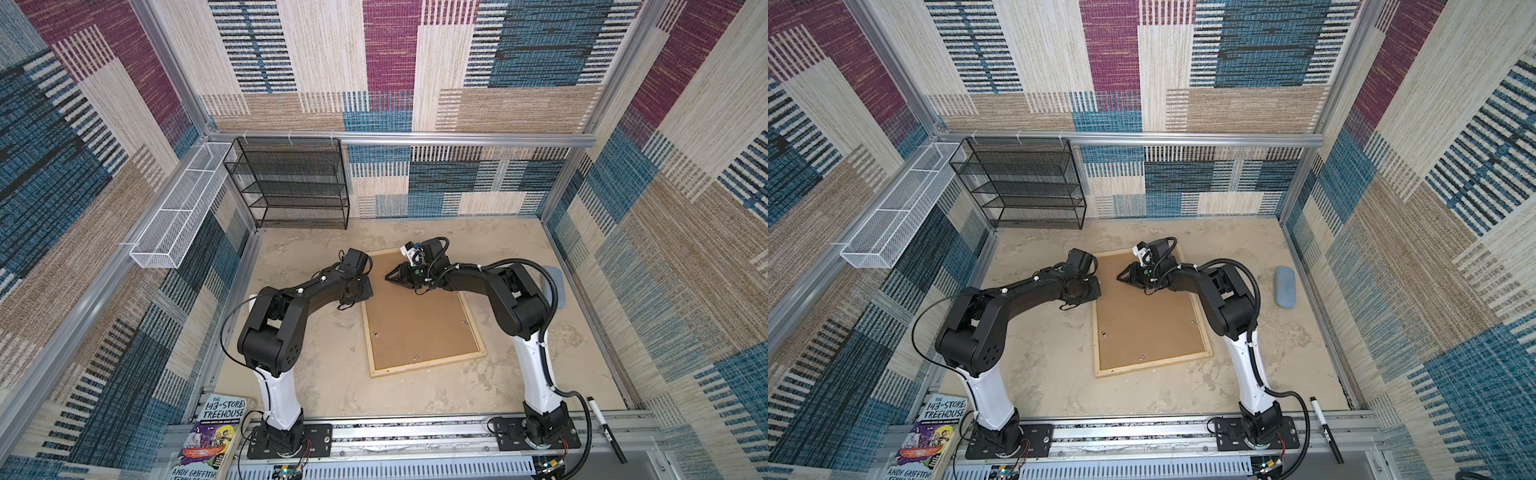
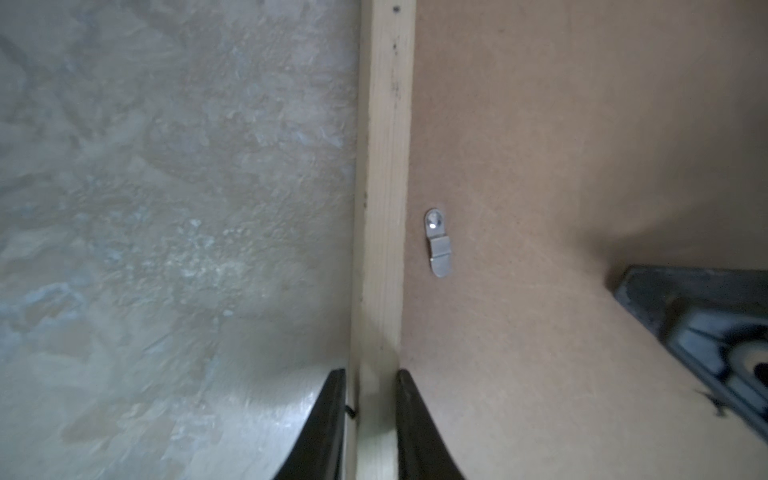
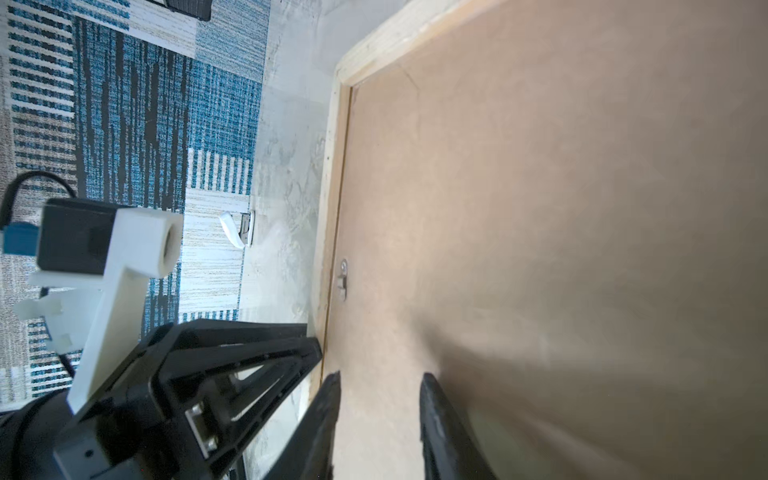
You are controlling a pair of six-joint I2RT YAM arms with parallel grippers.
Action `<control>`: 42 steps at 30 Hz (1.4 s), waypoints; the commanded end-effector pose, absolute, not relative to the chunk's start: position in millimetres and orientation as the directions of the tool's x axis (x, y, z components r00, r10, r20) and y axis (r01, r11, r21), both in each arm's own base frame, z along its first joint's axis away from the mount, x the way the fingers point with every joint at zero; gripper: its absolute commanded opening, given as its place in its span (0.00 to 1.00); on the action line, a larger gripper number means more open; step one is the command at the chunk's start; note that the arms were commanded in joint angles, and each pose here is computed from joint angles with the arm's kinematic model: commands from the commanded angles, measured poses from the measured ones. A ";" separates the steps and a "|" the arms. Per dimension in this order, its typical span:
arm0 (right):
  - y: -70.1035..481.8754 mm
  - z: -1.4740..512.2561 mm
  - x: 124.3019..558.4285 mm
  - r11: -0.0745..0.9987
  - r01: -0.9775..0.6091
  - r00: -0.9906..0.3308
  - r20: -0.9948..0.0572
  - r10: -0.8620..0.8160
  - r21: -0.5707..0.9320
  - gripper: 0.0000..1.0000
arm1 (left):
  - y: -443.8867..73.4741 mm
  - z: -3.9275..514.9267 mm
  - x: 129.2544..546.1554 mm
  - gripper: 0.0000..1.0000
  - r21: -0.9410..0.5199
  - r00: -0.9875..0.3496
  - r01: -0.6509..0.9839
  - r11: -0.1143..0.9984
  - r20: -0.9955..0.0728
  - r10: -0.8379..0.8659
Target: Put the photo into the frame
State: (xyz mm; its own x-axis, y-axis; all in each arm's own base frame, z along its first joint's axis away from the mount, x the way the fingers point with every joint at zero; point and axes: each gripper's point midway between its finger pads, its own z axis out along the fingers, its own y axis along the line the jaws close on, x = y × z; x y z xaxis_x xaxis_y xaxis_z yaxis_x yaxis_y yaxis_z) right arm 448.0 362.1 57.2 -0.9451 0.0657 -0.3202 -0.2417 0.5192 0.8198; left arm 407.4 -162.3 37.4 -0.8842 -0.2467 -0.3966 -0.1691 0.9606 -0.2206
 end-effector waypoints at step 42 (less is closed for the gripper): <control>431.8 29.8 436.4 0.488 -0.029 -0.986 -0.106 0.131 0.872 0.27 | -180.5 31.6 400.5 0.10 -0.304 -0.908 -0.061 0.951 -0.378 -0.179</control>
State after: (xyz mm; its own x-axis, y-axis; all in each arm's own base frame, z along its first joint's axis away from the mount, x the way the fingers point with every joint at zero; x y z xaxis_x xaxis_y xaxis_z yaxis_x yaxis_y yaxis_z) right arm 440.4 436.5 45.6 -0.9783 0.0975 -0.1828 -0.1188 0.4590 0.8804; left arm 408.2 -165.9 34.8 -0.8819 -0.2229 -0.4154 -0.1236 0.9597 -0.2525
